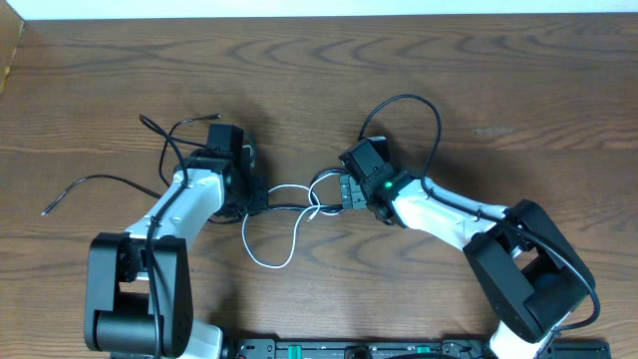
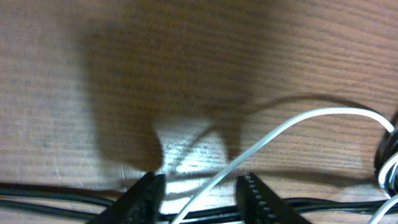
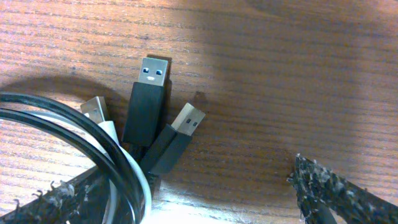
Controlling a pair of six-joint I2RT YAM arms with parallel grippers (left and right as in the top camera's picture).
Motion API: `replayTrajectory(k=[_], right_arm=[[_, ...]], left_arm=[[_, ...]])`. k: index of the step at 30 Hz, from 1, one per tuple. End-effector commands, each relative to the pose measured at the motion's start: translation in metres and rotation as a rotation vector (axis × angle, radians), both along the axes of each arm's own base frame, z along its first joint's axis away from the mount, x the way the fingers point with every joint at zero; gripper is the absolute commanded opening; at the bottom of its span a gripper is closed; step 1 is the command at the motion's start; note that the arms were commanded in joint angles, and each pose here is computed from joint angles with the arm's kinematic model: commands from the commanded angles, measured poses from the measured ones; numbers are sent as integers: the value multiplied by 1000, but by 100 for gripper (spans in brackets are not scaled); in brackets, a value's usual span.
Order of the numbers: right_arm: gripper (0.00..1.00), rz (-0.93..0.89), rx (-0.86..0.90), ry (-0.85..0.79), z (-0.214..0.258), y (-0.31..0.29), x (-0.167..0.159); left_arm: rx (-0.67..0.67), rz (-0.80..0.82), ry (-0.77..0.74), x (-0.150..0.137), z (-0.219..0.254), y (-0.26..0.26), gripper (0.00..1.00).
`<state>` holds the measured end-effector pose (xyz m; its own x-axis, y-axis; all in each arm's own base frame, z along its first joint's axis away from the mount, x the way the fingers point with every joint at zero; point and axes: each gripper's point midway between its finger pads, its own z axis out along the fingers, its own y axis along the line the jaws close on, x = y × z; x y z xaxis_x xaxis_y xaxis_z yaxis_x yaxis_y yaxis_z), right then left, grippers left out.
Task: Untangle cables
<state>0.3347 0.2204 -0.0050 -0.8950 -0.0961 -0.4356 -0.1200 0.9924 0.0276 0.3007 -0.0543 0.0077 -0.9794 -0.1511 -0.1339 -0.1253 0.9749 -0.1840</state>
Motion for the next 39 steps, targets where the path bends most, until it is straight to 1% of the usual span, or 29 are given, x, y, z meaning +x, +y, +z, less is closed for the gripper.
replayTrajectory(k=[1,4,9,20,21,22,23,24,27,29,31,35,36,39], right_arm=[[92,22,-41,236,-59,-19,-51],[92,22,-41,236,-59,-19,-51],[92,22,-41,236,-59,-19,-51],[92,22,-41,236,-59,-19,-51],[92,22,-41,236,-59,-19,-51],[92,22,-41,236,-59,-19,-51],[92,22,-41,236,-59,-19,-51],[92,22,-41,237,-59,-19,-52],[92,22,-44,240,-60,-20,-52],[92,20,-49,242,-60,-21,-53],[92,18,-58,242,-60,-23,-53],[92,17,-61,241,-60,-23,-53],[92,16,-65,243,-60,-24,-54],[92,14,-70,244,-60,-25,-54]], left_arm=[[14,-6,-5,1,-5,2,39],[13,-5,-17,4,-5,1,39],[12,-5,-18,5,-5,1,36],[8,3,-48,4,-17,1,36],[8,3,-49,3,-18,1,34],[9,2,-49,3,-18,1,30],[19,5,-50,4,-18,3,29],[80,37,-53,4,-20,15,27],[216,162,-48,3,-20,42,26],[318,259,-34,-4,-18,63,27],[378,321,-21,-10,-17,76,27],[396,382,13,-18,-17,91,27],[395,436,32,-23,-17,100,27],[389,520,62,-31,-18,114,27]])
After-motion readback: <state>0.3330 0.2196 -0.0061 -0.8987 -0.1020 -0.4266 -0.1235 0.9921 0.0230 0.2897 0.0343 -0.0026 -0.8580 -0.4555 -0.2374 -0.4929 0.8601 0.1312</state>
